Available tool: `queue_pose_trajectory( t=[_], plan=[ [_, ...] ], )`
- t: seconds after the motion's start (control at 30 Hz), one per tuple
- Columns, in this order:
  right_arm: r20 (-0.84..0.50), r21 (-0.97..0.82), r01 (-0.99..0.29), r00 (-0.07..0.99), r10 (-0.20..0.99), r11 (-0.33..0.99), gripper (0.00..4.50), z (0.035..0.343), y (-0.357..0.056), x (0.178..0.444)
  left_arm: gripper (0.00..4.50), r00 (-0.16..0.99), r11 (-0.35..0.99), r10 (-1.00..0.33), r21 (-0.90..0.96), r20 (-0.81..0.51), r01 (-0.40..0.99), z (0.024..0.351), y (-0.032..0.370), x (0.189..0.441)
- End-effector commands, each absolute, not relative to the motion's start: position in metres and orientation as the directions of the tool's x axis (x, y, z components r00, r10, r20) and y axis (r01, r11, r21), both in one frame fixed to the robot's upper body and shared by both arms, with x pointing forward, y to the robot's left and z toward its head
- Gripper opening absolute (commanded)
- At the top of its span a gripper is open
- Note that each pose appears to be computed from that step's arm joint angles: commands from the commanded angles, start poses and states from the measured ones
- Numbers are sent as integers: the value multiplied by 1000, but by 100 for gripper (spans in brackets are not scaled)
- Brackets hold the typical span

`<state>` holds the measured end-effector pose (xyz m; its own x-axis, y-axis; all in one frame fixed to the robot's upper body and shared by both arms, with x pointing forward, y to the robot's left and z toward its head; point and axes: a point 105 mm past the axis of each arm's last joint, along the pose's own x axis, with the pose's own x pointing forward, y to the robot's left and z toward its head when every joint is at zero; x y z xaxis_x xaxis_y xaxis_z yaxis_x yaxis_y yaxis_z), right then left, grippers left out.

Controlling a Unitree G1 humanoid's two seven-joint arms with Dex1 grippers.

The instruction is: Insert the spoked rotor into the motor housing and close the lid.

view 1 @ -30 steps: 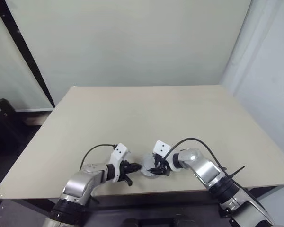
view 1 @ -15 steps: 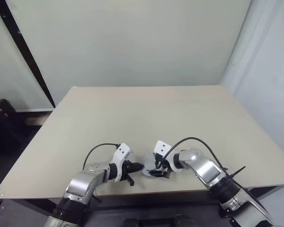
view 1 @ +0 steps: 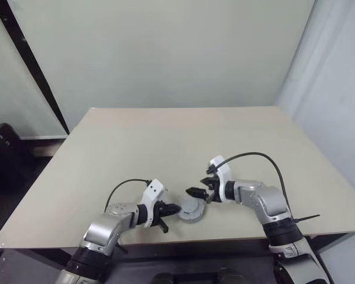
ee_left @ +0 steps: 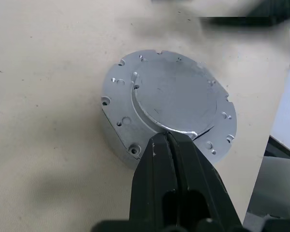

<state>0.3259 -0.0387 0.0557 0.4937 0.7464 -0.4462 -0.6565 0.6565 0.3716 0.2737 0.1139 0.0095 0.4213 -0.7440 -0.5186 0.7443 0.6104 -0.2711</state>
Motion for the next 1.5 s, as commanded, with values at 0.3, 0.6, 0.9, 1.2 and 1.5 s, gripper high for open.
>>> queue_pose_trajectory(
  t=[0.3,0.6,0.9,1.2,1.5],
  plan=[
    [-505,718,-224,483,715,659,449,30,-60,315,0,392,614,-723,-268,-569,743,-1,115,270],
    [-464,852,-36,410,785,523,449,13,-49,302,0,396,617,-719,-263,-571,742,-1,116,272],
    [-341,932,19,377,861,361,449,18,-24,298,0,403,624,-716,-261,-570,737,1,119,272],
    [-358,922,-14,348,866,387,449,17,-14,295,0,413,634,-708,-258,-572,730,2,122,272],
    [-376,908,-78,279,884,411,233,18,-1,283,0,415,637,-708,-261,-572,726,2,122,271]
  ],
)
